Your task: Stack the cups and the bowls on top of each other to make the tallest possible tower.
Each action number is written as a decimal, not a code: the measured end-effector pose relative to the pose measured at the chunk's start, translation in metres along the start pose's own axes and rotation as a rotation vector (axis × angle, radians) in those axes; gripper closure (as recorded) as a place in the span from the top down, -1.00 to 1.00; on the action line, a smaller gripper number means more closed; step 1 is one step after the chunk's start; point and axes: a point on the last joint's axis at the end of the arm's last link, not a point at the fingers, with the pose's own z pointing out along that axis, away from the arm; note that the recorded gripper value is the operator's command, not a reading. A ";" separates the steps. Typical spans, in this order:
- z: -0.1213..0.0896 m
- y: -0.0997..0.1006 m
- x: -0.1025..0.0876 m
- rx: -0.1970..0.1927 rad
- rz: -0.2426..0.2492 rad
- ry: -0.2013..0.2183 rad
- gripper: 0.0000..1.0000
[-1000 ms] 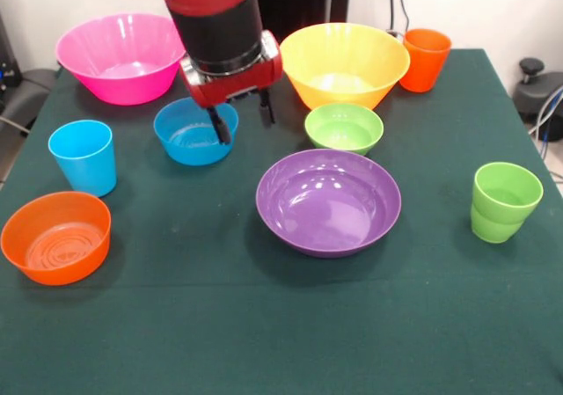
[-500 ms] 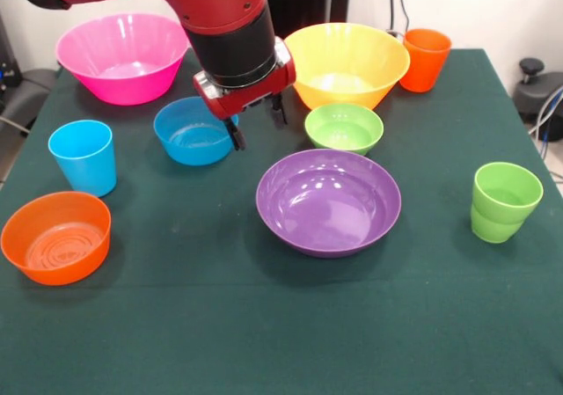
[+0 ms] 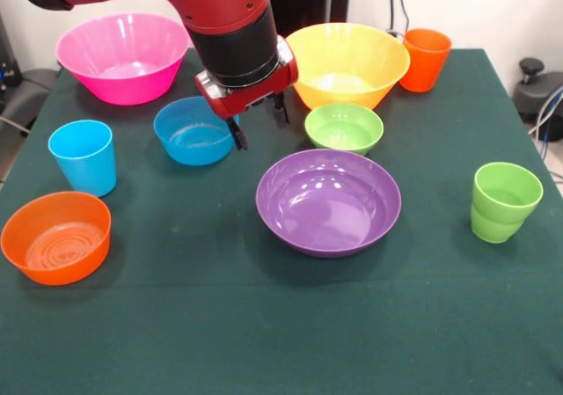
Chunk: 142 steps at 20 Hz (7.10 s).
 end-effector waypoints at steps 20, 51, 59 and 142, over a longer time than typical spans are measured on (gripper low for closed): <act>0.000 -0.020 0.012 0.065 -0.138 0.008 1.00; 0.012 -0.015 0.036 0.137 -0.410 0.230 1.00; 0.014 -0.009 0.038 0.145 -0.427 0.281 1.00; 0.022 -0.025 0.057 0.207 -0.440 0.354 1.00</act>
